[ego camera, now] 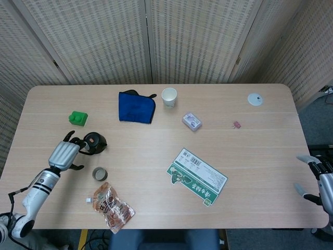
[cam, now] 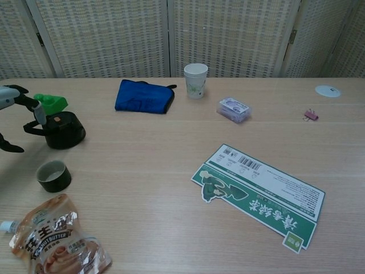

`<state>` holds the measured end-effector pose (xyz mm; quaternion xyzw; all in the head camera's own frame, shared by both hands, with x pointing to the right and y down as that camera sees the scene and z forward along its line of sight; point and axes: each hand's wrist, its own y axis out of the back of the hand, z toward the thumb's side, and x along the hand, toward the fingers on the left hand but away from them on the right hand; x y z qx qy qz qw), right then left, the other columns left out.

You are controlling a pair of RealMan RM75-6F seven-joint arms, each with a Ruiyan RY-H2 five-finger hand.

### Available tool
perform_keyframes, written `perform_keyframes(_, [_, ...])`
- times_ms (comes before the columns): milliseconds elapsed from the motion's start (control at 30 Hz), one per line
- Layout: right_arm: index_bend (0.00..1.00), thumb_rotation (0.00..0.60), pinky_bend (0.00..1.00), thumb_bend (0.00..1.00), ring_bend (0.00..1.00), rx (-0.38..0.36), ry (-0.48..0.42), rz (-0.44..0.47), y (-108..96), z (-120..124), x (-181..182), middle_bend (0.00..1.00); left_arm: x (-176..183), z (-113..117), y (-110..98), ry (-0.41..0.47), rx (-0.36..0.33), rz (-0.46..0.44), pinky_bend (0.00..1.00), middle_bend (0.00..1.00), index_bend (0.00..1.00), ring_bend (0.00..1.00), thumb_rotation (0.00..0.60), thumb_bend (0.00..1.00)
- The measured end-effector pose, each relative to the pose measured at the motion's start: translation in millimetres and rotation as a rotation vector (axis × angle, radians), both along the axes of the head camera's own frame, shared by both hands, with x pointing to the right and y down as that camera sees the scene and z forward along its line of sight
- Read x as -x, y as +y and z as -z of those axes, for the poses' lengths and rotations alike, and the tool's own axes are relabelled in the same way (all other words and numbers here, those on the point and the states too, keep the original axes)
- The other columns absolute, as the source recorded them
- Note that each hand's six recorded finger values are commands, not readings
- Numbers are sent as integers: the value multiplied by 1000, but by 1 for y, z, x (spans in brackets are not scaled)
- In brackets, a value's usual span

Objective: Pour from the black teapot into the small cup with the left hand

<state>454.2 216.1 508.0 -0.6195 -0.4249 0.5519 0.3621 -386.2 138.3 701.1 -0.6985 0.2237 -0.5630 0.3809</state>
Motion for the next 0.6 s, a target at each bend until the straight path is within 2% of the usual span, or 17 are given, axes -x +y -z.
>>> perform_keyframes(600, [258, 600, 185, 185, 202, 3, 5, -11, 2, 0, -5, 286, -6, -5, 5, -19, 15, 2, 0, 350, 396, 268, 600, 109])
